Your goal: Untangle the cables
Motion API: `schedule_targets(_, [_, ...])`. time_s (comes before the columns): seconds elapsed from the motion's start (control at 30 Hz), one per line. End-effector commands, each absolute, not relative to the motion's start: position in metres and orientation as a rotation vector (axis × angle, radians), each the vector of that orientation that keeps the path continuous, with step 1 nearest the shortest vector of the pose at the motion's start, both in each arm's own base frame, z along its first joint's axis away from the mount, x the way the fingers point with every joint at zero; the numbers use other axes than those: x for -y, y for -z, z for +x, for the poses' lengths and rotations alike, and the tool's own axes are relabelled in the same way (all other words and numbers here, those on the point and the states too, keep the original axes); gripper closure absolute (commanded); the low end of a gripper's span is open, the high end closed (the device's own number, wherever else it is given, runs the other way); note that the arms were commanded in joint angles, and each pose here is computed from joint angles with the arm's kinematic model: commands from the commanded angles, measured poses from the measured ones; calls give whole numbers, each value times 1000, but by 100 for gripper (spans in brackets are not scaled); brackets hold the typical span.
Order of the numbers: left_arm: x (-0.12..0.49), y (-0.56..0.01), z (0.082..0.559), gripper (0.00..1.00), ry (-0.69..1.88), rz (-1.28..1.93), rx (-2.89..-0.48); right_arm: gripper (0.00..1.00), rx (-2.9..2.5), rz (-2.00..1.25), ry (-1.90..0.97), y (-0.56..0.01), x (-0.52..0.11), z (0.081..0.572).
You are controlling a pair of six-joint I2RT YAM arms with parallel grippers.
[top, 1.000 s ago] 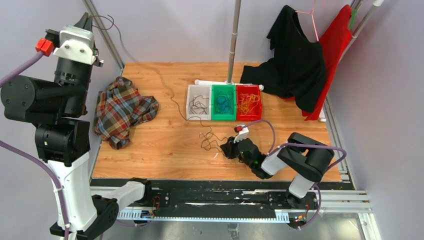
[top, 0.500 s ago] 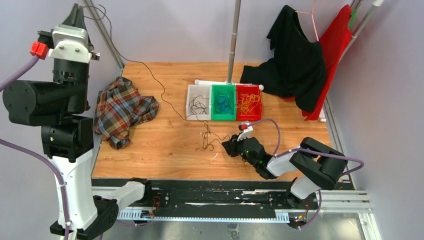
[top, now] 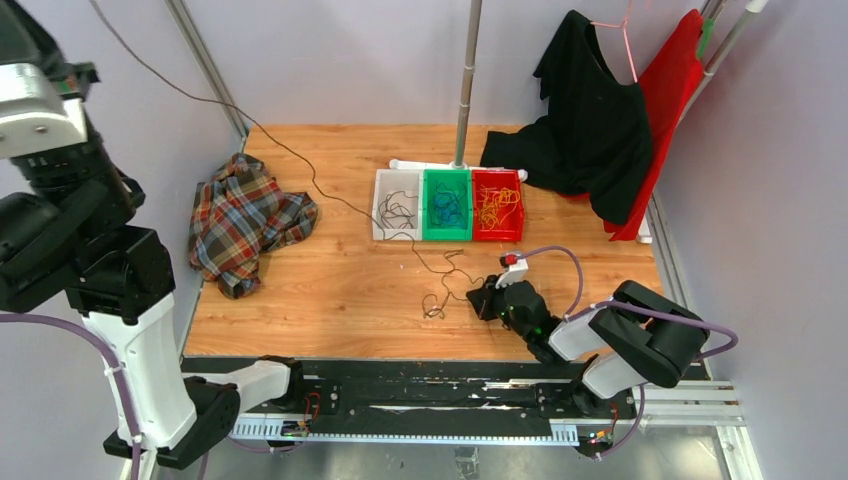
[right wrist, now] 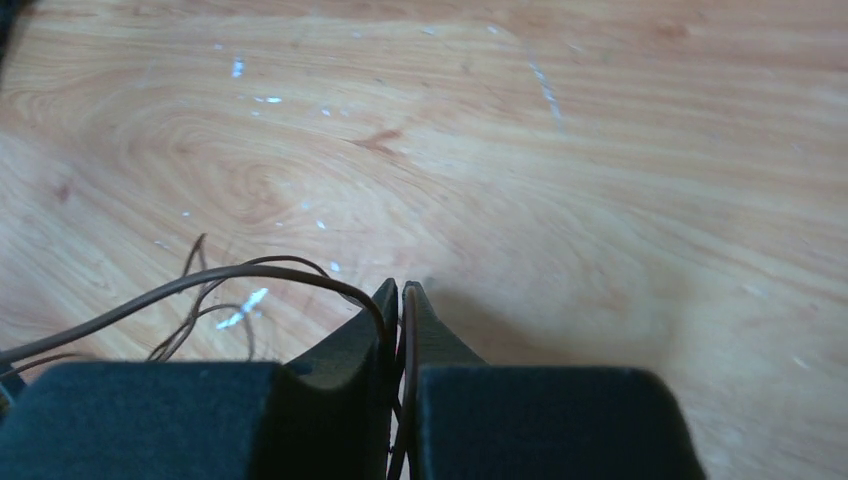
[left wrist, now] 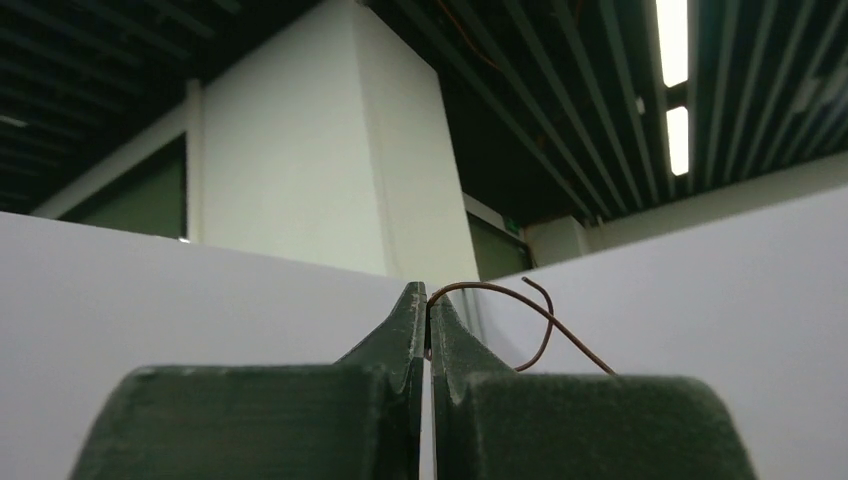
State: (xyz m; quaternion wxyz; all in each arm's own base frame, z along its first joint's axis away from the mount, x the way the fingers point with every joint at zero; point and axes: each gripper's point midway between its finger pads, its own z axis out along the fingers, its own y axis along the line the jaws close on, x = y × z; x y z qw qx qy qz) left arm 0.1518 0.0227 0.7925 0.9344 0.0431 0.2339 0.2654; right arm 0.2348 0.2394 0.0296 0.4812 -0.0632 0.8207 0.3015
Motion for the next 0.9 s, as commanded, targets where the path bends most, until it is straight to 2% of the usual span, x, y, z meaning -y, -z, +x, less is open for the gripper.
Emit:
schedule_targets(0.0, [-45,-834,92,100,-623,-66,-260,97,-2025,-29,-720,-22,-220,239])
schedule_targets(0.2, [-51,-855,66,100,-678,-116,-162,98,-2082,180,-698,2,-187,242])
schedule_targets(0.4, [-48,-847,82,100,-670,-92,-206,99,-2089,386,-679,21,-154,239])
schedule_targets(0.77, [-42,-850,79,99,-718,-51,-177,99,-2010,520,-697,14,-131,246])
schedule_targets(0.87, [-59,-856,55,99,-756,-159,-128,99,-1994,636,-662,17,-111,246])
